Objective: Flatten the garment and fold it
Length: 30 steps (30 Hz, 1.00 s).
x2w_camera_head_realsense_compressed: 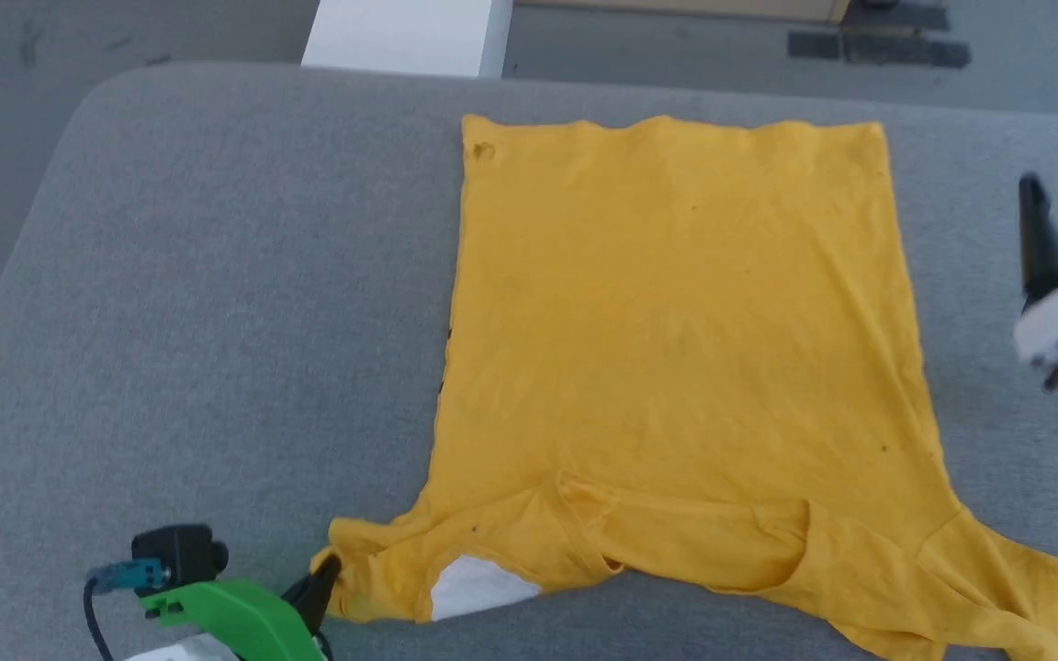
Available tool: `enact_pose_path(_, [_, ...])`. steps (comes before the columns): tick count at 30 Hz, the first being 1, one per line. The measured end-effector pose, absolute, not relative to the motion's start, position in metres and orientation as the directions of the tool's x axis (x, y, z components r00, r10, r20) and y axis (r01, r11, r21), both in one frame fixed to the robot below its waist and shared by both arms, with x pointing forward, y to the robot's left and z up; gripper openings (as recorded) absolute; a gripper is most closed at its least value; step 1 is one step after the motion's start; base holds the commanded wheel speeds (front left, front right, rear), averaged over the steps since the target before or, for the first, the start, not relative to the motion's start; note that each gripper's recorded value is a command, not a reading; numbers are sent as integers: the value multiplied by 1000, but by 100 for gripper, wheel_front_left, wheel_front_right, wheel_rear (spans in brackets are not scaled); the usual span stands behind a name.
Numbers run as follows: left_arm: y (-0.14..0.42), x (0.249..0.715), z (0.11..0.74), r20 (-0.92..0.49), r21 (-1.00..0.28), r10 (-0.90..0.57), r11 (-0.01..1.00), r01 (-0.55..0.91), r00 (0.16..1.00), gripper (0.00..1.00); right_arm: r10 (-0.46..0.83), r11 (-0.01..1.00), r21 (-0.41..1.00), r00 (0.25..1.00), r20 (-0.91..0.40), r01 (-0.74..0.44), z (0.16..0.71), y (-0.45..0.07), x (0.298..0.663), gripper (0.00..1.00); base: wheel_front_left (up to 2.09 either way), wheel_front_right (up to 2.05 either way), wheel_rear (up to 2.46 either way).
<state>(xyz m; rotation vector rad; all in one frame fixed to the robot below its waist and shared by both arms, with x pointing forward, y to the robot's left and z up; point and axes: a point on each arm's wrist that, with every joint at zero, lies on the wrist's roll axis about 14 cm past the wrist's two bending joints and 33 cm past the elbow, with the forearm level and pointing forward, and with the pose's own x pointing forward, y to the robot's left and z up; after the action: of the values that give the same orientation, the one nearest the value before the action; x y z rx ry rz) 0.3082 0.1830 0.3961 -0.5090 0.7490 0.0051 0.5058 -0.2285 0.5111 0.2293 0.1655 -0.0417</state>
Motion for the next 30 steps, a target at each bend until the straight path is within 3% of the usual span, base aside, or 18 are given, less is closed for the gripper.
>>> enact_pose_path(11, [178, 339, 397, -619, -443, -158, 879, -176, 769, 0, 5, 986, 152, 888, -459, 73, 474, -218, 608, 100, 0, 0, 0])
enact_pose_path(18, [187, 341, 377, -662, -406, -113, 884, -229, 741, 0, -17, 990, 94, 759, -651, 102, 428, -205, 637, 100, 0, 0, 0])
enact_pose_path(28, [195, 346, 357, -687, -379, -76, 886, -268, 722, 0, -25, 994, 42, 599, -800, 98, 362, -188, 644, 100, 0, 0, 0])
enact_pose_path(29, [196, 346, 356, -689, -377, -74, 886, -269, 721, 0, -26, 994, 39, 590, -807, 98, 357, -187, 645, 85, 0, 0, 0])
enact_pose_path(30, [196, 347, 355, -689, -375, -71, 887, -270, 721, 0, -28, 995, 37, 588, -809, 98, 355, -187, 647, 52, 0, 0, 0])
